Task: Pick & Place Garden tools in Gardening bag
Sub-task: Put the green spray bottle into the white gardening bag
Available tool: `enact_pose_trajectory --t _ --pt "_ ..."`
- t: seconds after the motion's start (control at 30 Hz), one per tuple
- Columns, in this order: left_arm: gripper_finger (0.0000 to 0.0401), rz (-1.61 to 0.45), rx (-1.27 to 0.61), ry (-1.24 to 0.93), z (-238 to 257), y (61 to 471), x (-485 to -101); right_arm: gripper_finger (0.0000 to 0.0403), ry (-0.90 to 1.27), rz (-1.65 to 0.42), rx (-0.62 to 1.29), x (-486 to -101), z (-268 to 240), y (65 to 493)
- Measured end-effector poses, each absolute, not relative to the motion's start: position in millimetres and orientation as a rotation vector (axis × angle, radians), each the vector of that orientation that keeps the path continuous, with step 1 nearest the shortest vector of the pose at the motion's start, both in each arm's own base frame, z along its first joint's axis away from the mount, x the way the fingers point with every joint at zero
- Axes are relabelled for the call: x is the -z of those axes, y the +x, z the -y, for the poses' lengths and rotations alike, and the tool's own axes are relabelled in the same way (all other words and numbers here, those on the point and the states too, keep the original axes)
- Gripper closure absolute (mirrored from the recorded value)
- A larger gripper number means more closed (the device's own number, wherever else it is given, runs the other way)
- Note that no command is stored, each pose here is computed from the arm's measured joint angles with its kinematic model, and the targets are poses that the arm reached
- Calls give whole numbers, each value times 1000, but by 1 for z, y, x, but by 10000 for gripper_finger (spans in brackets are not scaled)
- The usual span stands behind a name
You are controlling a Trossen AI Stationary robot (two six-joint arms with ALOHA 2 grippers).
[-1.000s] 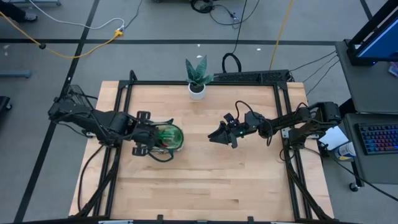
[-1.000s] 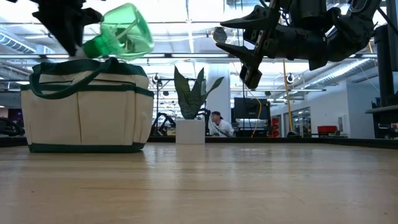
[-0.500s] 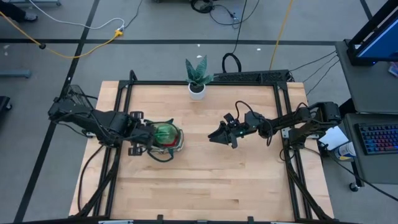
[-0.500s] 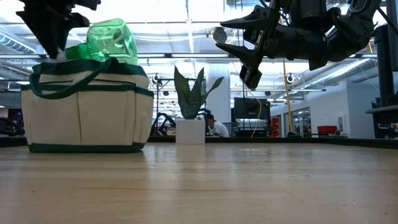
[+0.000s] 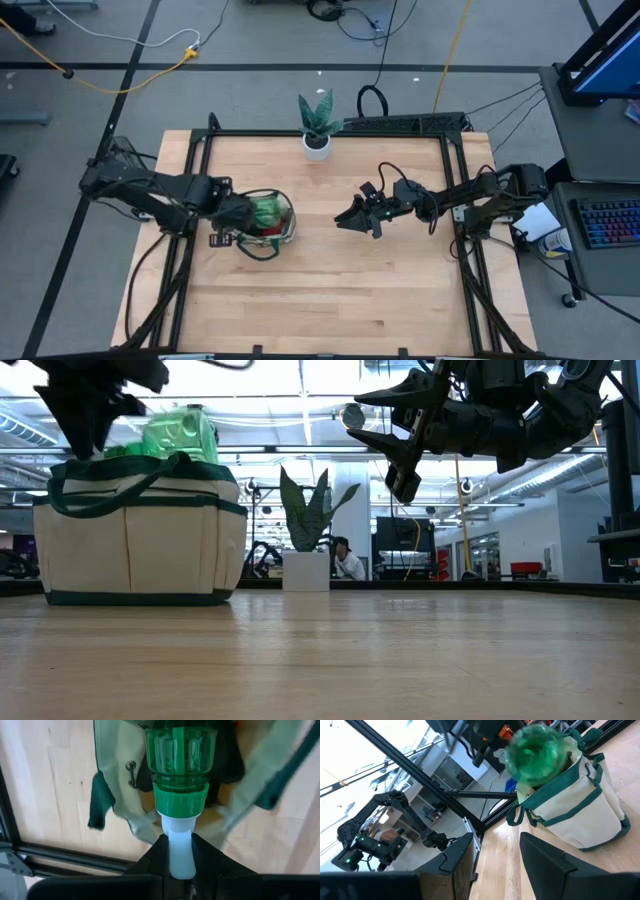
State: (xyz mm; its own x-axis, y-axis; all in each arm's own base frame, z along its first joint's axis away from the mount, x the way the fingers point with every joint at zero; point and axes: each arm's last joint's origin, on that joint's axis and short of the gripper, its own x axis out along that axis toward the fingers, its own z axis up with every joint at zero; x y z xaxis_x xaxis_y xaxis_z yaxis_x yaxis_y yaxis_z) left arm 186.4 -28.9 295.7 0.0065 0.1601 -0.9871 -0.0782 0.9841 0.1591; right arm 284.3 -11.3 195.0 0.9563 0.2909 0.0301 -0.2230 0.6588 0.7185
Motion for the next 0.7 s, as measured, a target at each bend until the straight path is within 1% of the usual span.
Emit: enact_pose_trajectory --t 0.27,0.7 --pt "348 -1689 -112 83 22 209 -274 248 801 -94 -290 -195 11 284" --pt "348 -1818 -25 106 23 226 -252 248 802 -94 -289 -195 11 284"
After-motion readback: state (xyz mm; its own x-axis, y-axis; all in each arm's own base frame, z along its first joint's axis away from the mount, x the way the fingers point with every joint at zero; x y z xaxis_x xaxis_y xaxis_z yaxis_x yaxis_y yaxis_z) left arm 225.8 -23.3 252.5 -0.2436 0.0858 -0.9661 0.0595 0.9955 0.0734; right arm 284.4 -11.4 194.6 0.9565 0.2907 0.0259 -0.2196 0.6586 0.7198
